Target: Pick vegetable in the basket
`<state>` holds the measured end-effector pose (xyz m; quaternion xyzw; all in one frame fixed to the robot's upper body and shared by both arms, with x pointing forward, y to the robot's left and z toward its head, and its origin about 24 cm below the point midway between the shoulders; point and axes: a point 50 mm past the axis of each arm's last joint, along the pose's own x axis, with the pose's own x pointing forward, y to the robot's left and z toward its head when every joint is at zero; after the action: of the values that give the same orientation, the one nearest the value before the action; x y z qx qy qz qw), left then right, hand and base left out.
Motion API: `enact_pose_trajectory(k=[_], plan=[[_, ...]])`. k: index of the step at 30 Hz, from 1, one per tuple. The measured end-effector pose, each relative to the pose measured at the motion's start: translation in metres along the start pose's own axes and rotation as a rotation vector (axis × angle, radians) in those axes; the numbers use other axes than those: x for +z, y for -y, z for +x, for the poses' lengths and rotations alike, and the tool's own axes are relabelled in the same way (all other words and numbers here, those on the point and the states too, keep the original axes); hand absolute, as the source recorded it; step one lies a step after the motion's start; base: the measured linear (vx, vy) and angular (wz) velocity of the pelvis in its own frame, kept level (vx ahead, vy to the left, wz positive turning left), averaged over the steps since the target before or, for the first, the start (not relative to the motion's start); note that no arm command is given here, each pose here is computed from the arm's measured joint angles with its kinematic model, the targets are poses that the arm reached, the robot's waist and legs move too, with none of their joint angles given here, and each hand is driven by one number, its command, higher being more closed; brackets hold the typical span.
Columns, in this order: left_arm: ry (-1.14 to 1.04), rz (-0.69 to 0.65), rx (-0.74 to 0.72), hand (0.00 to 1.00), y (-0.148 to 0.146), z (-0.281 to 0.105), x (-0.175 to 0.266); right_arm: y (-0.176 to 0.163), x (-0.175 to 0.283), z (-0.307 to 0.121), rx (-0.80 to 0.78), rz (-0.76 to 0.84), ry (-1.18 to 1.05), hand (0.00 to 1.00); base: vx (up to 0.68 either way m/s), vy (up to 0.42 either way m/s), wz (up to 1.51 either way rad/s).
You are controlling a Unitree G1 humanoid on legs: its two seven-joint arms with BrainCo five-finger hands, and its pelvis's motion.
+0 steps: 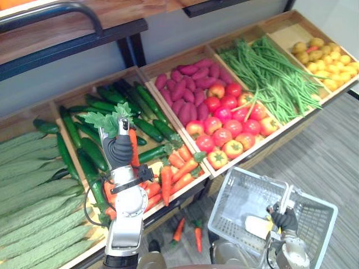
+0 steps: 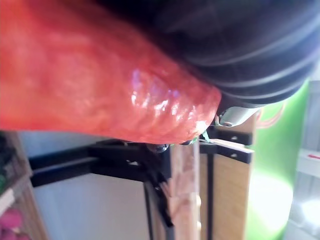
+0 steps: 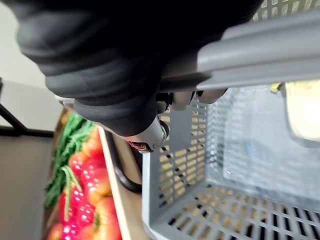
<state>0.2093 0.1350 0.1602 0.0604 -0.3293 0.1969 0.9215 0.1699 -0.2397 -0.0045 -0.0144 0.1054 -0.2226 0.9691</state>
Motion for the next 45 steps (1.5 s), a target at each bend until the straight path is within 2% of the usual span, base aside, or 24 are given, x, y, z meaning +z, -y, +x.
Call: enact_pose_trajectory(k=[6, 11, 17, 22, 26, 31, 34, 39, 45], plan=[[0.007, -0.007, 0.009, 1.0, -0.005, 0.004, -0.003, -0.031, 0.014, 0.026, 0.068, 0.005, 0.051, 1.0, 0.0, 0.018, -1.22], [-0.025, -0.05, -0.108, 1.0, 0.019, 0.0, -0.01, -0.031, 0.017, 0.03, 0.09, -0.068, 0.071, 1.0, 0.06, -0.019, -0.98], [-0.103, -0.095, -0.323, 1.0, 0.063, -0.01, -0.03, -0.035, 0.022, 0.033, 0.119, -0.094, 0.087, 1.0, 0.29, -0.05, -0.79], [-0.101, -0.144, -0.384, 1.0, 0.076, -0.017, -0.023, -0.042, 0.036, 0.037, 0.14, -0.093, 0.15, 1.0, 0.21, 0.164, -0.77], [-0.168, -0.135, -0.475, 1.0, 0.082, -0.028, -0.037, -0.057, 0.038, 0.026, 0.177, -0.011, 0.156, 1.0, 0.09, 0.056, -0.26], [-0.254, -0.254, -0.623, 1.0, 0.107, -0.053, -0.034, -0.065, 0.039, 0.023, 0.221, 0.016, 0.153, 1.0, 0.09, 0.008, -0.3], [-0.352, -0.308, -0.657, 1.0, 0.115, -0.063, -0.042, -0.071, 0.039, 0.02, 0.244, 0.02, 0.152, 1.0, 0.08, 0.01, -0.36], [-0.552, -0.347, -0.69, 1.0, 0.113, -0.083, -0.07, -0.081, 0.048, 0.016, 0.298, 0.101, 0.163, 1.0, 0.03, 0.025, -0.16], [-0.67, -0.346, -0.727, 1.0, 0.107, -0.098, -0.087, -0.089, 0.047, 0.013, 0.367, 0.223, 0.126, 1.0, -0.02, 0.013, -0.02]])
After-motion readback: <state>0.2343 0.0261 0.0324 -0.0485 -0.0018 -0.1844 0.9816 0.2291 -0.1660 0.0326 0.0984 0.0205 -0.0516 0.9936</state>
